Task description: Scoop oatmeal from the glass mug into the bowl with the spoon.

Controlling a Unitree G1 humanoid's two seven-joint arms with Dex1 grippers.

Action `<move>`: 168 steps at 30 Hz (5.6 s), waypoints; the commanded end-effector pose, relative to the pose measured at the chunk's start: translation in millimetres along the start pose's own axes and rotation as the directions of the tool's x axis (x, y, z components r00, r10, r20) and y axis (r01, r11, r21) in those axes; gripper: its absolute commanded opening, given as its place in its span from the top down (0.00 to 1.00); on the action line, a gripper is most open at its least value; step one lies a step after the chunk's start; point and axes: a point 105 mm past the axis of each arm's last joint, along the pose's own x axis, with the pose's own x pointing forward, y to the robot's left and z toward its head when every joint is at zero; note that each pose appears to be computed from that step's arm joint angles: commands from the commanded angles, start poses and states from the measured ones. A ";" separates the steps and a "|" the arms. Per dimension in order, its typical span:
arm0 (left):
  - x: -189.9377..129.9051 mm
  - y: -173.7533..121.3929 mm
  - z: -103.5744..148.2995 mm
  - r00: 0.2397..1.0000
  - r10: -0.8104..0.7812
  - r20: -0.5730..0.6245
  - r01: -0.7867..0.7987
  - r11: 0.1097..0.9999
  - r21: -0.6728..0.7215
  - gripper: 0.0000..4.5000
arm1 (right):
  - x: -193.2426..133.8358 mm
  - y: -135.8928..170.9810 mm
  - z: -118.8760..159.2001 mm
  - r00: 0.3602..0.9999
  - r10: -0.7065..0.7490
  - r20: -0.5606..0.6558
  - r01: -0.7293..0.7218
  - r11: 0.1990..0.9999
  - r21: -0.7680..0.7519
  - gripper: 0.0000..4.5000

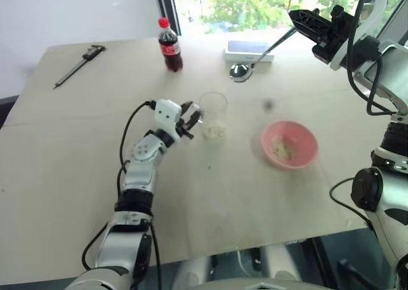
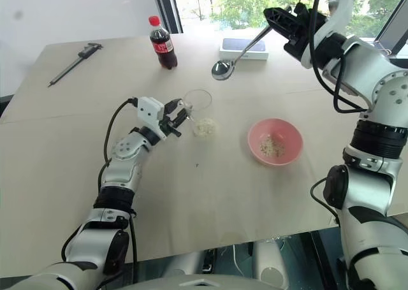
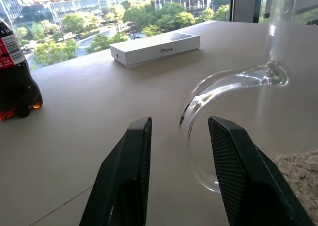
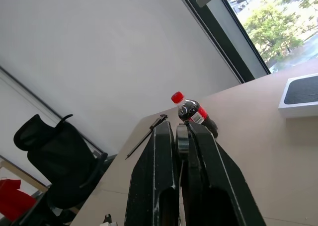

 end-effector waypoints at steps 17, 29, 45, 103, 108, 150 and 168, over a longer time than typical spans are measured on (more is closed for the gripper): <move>15.2 -6.7 15.4 0.998 -0.046 0.041 0.046 0.999 -0.010 0.99 | -2.0 23.0 5.5 0.997 0.073 0.035 -0.071 0.996 -0.044 1.00; 27.3 -20.5 36.4 0.991 -0.117 0.061 0.114 0.992 0.052 0.99 | 6.9 44.6 -47.8 0.966 0.161 -0.204 -0.205 0.955 -0.215 1.00; 37.6 -35.2 57.7 0.981 -0.181 0.068 0.170 0.974 0.147 0.99 | 19.9 25.2 -122.0 0.929 0.099 -0.358 -0.307 0.747 -0.590 1.00; 67.8 -53.8 43.6 0.976 -0.130 0.173 0.118 0.990 0.076 0.99 | -35.3 -48.7 -13.5 0.967 -0.248 -0.051 0.251 0.966 0.059 1.00; 67.6 -52.1 43.1 0.977 -0.116 0.180 0.107 0.993 0.058 0.99 | -38.6 -50.6 -16.8 0.964 -0.263 -0.044 0.266 0.958 0.104 1.00; 62.1 -48.2 28.5 0.976 -0.113 0.189 0.117 0.993 -0.014 0.99 | -107.6 -68.6 -7.5 0.941 -0.282 0.189 0.151 0.845 0.512 1.00; 60.0 -31.7 17.0 0.986 -0.097 0.139 0.102 0.994 -0.033 0.99 | -163.8 -72.6 -42.0 0.900 -0.428 0.077 0.383 0.864 0.326 1.00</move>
